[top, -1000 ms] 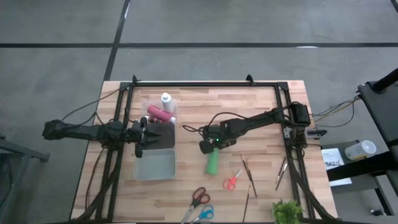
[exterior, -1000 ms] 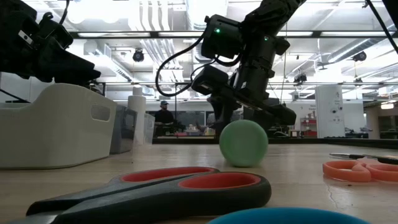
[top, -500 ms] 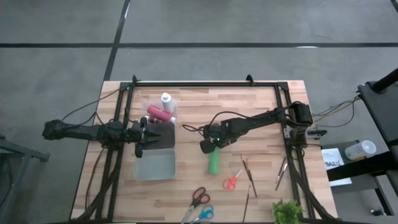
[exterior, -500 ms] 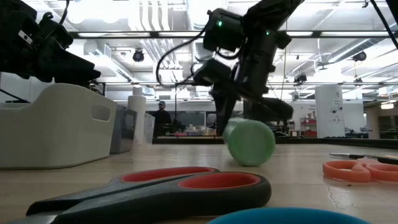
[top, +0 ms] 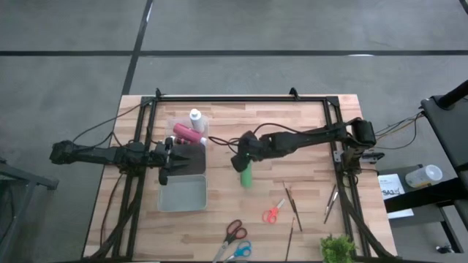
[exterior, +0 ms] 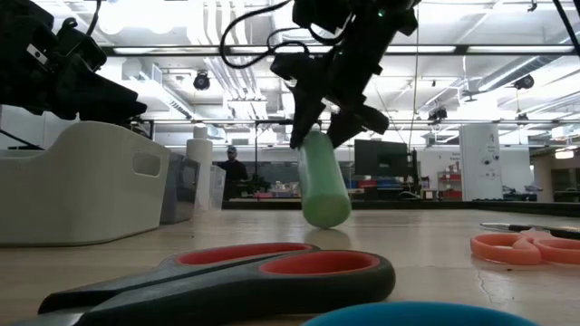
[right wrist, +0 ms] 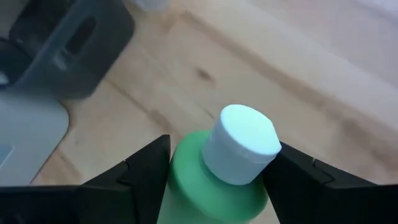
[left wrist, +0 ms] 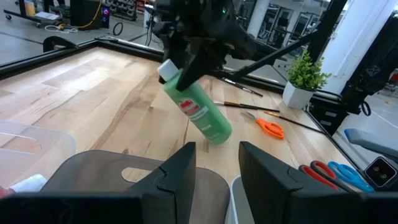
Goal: Pick & Place Paint Supplies
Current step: Put the green paint bottle into the transparent bin
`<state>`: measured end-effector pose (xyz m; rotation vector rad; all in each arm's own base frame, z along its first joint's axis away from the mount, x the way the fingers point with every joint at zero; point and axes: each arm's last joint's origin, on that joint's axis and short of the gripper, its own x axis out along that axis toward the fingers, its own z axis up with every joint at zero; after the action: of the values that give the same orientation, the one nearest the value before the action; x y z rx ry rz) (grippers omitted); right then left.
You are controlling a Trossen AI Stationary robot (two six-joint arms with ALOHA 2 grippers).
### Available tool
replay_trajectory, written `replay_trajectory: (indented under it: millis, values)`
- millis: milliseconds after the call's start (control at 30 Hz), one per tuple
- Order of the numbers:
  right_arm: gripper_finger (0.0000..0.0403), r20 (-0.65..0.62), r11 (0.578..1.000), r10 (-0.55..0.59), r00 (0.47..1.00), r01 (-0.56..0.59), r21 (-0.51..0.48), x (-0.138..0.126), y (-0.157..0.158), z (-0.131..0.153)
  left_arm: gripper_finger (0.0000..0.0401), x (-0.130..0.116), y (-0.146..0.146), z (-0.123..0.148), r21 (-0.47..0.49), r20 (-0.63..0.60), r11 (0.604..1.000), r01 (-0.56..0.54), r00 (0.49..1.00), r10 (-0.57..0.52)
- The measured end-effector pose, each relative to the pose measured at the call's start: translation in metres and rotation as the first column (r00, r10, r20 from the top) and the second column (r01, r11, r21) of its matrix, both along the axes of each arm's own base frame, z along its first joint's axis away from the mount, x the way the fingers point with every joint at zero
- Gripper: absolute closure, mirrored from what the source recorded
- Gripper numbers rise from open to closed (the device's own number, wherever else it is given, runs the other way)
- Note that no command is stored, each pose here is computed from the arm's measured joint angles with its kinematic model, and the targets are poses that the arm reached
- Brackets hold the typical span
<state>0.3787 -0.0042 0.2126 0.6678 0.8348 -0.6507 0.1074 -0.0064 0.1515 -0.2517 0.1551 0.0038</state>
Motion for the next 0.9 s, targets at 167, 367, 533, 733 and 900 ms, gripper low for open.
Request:
replay_trajectory:
  millis: [167, 367, 533, 733, 900]
  values:
    - [0.0177, 0.004, 0.999, 0.002, 1.0, -0.002, -0.042, 0.001, 0.0, 0.0, 0.0271, 0.0, 0.0, 0.0, 0.0, 0.0, 1.0, -0.001, 1.0, 0.001]
    - [0.0176, -0.015, 0.981, 0.003, 1.0, -0.006, -0.196, 0.003, 0.01, -0.006, 0.0271, 0.0, 0.0, 0.0, 0.0, 0.0, 1.0, 0.0, 1.0, 0.0]
    - [0.0176, 0.006, 0.918, -0.021, 1.0, 0.021, -0.395, 0.007, 0.023, -0.006, 0.0271, 0.0, 0.0, 0.0, 0.0, 0.0, 1.0, 0.0, 1.0, 0.0]
    - [0.0176, 0.01, 0.884, -0.02, 1.0, 0.022, -0.466, 0.007, 0.032, -0.005, 0.0271, 0.0, 0.0, 0.0, 0.0, 0.0, 1.0, 0.0, 1.0, 0.0]
    - [0.0175, -0.028, 0.912, 0.027, 0.999, -0.036, -0.409, 0.007, 0.029, -0.006, 0.0271, 0.0, 0.0, 0.0, 0.0, 0.0, 1.0, 0.0, 1.0, 0.0]
